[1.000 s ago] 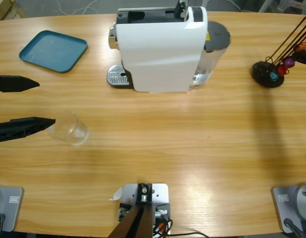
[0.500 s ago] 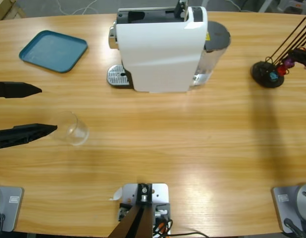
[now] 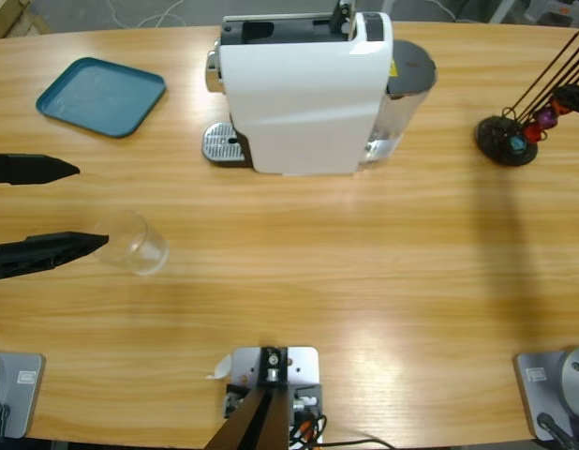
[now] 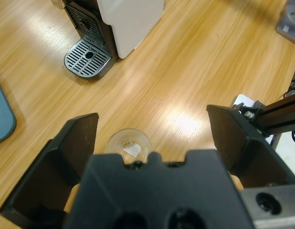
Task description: Pour coffee
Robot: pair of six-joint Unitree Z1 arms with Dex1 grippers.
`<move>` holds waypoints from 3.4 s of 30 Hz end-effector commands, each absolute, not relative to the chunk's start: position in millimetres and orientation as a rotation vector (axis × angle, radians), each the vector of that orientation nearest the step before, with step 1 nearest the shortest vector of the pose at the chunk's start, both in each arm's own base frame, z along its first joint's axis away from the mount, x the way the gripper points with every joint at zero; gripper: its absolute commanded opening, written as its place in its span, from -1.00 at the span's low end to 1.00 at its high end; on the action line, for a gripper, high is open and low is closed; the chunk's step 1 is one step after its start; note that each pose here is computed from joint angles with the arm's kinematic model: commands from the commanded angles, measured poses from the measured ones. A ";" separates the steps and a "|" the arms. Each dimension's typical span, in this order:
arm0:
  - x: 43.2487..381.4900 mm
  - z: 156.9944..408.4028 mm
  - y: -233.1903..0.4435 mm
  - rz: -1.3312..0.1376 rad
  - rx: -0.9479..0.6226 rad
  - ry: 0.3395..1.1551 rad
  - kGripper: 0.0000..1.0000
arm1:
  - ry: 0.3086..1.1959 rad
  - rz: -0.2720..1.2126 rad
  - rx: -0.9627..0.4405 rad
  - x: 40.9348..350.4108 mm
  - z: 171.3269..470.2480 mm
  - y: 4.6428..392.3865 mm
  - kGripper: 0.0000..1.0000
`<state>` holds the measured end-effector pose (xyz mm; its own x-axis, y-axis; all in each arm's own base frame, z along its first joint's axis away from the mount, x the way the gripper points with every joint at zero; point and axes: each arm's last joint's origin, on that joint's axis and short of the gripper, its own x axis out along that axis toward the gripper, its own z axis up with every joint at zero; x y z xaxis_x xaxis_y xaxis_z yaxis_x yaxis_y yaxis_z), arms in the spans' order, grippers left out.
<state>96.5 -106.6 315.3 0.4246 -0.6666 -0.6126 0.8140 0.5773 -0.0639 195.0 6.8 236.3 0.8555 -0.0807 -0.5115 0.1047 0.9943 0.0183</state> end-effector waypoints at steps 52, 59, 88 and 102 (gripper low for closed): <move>90.5 300.9 -104.1 -0.953 0.240 0.669 0.95 | 0.512 -0.104 0.028 190.5 283.0 9.3 -0.74; 92.3 300.0 -106.2 -0.954 0.236 0.671 0.95 | 0.482 -0.109 0.016 175.3 304.1 7.6 -0.74; 92.9 290.8 -105.2 -0.920 0.275 0.707 0.95 | 0.444 1.016 -0.378 172.6 383.9 251.6 -0.73; 88.5 288.2 -100.8 -0.920 0.271 0.710 0.95 | 0.489 1.070 -0.340 241.2 340.3 303.3 -0.73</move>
